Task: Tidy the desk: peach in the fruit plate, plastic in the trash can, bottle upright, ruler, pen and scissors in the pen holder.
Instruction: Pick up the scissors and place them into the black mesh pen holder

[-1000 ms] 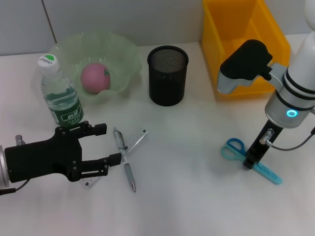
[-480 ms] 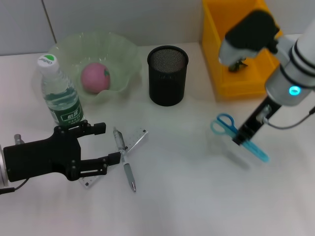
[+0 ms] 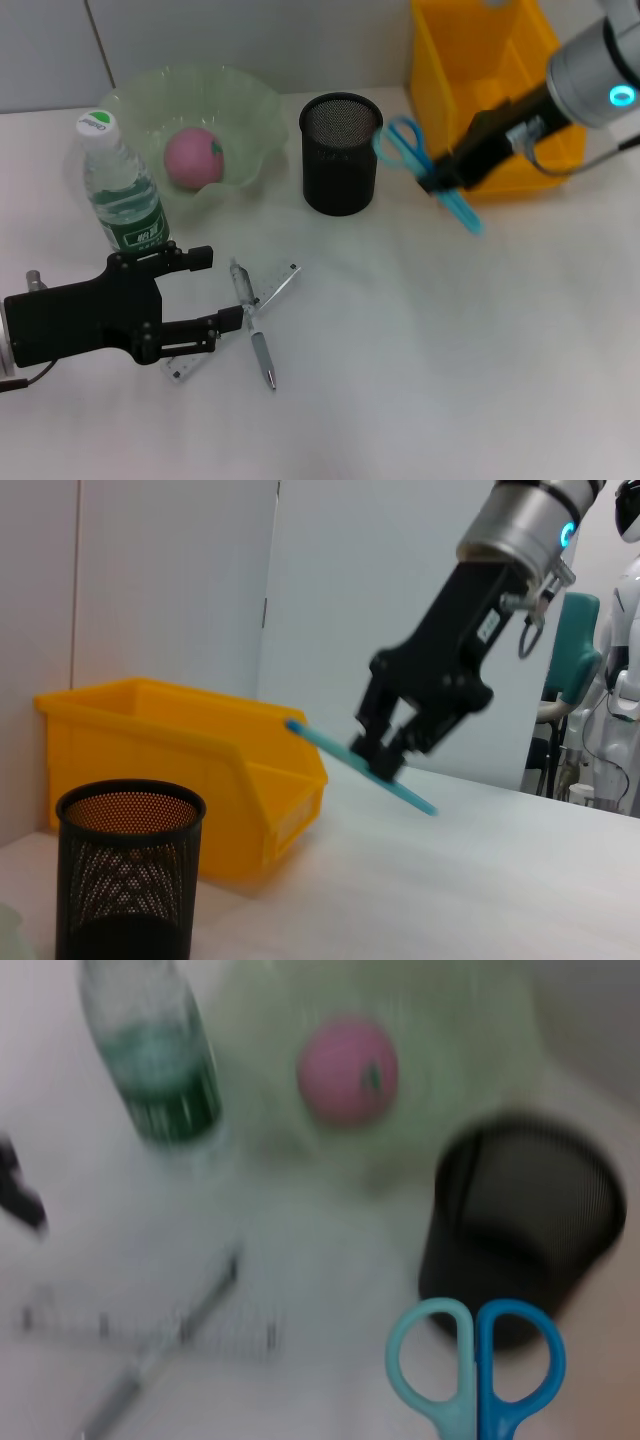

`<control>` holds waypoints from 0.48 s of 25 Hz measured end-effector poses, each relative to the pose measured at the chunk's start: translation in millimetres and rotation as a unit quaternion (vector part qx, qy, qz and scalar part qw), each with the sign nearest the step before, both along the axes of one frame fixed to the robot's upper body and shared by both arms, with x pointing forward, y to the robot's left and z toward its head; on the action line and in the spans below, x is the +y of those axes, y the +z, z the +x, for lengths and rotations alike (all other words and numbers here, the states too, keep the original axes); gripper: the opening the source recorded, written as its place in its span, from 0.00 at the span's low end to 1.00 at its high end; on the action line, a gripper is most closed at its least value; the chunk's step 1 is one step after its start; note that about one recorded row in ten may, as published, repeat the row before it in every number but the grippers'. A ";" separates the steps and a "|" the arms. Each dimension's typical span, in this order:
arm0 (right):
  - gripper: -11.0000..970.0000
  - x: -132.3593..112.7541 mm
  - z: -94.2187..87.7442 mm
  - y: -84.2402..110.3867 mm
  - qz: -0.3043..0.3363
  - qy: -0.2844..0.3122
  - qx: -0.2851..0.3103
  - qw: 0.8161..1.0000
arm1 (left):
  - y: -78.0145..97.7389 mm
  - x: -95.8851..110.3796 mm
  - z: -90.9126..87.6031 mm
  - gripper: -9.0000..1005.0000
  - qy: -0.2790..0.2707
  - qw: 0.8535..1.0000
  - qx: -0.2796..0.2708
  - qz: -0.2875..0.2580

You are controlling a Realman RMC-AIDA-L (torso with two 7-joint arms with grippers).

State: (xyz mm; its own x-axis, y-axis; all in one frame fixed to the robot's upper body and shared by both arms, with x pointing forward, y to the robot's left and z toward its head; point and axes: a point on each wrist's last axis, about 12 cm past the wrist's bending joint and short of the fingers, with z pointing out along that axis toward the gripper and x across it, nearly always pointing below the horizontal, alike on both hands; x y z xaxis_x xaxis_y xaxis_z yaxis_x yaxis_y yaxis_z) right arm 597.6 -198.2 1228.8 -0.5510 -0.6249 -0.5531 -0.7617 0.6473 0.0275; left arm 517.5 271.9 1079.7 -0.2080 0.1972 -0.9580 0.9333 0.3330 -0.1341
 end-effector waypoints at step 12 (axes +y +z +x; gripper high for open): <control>0.26 5.0 30.7 -13.9 0.135 -0.003 -0.140 0.981 | 0.8 -0.8 0.8 0.84 0.000 1.000 0.000 -0.002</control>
State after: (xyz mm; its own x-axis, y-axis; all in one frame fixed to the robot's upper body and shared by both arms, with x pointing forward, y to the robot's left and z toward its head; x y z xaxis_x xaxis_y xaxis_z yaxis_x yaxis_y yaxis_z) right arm 628.4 -193.2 1215.0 -0.3566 -0.4325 -0.8281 -0.7599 0.6500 -0.0122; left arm 518.3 271.1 1080.5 -0.2075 0.1939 -0.9588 0.9337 0.3317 -0.1350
